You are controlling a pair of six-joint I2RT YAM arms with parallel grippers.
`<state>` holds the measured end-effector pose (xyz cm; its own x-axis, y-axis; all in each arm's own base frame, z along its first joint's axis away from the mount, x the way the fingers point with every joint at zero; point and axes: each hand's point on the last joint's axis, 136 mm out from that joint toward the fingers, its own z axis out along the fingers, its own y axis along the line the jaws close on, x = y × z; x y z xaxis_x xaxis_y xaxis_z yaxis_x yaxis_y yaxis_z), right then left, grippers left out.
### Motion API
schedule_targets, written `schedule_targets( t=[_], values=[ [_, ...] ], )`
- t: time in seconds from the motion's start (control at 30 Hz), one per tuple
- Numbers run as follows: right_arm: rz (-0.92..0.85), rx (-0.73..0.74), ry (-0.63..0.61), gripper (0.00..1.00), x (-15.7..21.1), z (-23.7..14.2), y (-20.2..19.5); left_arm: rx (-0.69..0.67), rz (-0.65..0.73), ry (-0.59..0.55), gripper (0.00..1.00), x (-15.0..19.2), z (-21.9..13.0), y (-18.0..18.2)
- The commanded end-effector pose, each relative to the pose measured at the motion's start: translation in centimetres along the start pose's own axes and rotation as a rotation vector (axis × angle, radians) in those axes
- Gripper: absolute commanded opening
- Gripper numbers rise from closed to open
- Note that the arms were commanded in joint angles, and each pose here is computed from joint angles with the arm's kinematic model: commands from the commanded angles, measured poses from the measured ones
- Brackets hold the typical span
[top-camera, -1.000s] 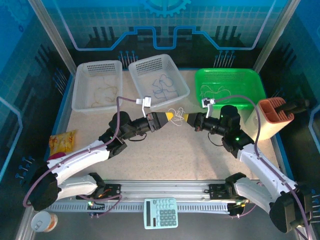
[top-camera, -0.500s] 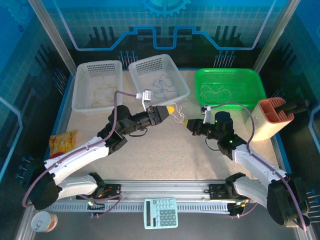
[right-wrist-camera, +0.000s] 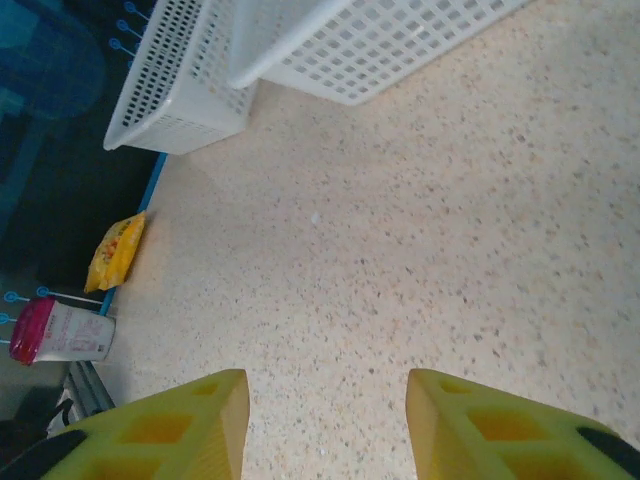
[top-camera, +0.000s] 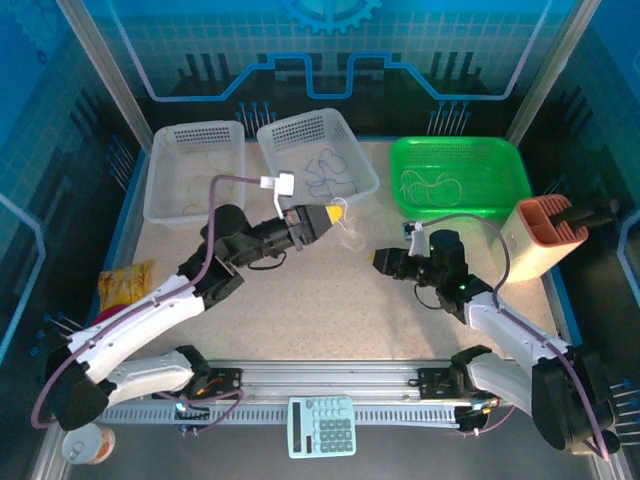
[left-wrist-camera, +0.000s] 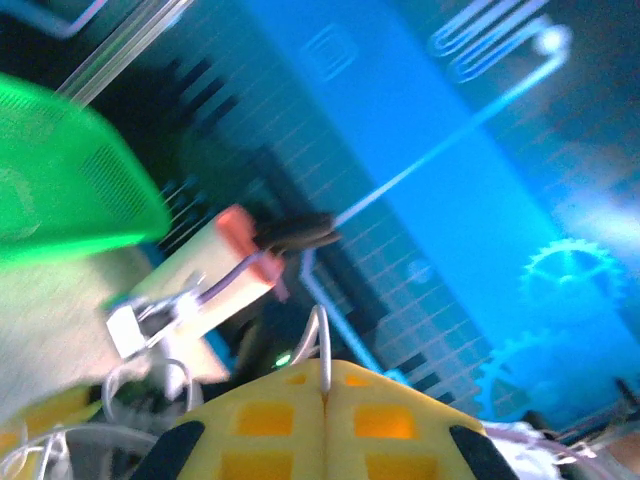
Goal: Untangle the cables
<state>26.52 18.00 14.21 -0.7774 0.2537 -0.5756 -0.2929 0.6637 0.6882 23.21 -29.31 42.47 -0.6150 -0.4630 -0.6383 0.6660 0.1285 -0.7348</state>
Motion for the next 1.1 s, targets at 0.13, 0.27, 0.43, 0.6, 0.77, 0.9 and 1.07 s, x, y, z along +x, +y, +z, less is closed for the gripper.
schedule_targets(
  t=[0.13,0.27,0.43,0.6,0.77,0.9,1.07],
  values=[
    [-0.075,-0.014,-0.059,0.5,-2.6,-3.9,3.6,0.054,0.052,0.004,0.0,0.8,-0.2,0.1],
    [-0.123,-0.066,-0.112,0.6,-3.8,-6.0,6.2,0.042,0.068,0.051,0.0,2.0,-0.3,0.9],
    [-0.191,-0.117,-0.18,0.66,-5.2,-8.5,9.1,0.043,0.073,0.092,0.0,3.2,-0.3,1.5],
    [-0.257,-0.179,-0.21,0.74,-6.0,-10.2,11.6,0.054,0.057,0.143,0.0,4.3,0.0,2.0],
    [-0.299,-0.266,-0.218,0.8,-6.7,-10.7,14.0,0.045,0.045,0.179,0.0,5.1,0.3,2.7],
    [-0.322,-0.298,-0.2,0.8,-6.8,-10.3,15.2,0.043,0.032,0.185,0.0,5.3,0.7,3.1],
    [-0.346,-0.327,-0.179,0.77,-5.9,-10.0,16.2,0.048,0.026,0.186,0.0,5.2,0.9,3.1]
  ],
)
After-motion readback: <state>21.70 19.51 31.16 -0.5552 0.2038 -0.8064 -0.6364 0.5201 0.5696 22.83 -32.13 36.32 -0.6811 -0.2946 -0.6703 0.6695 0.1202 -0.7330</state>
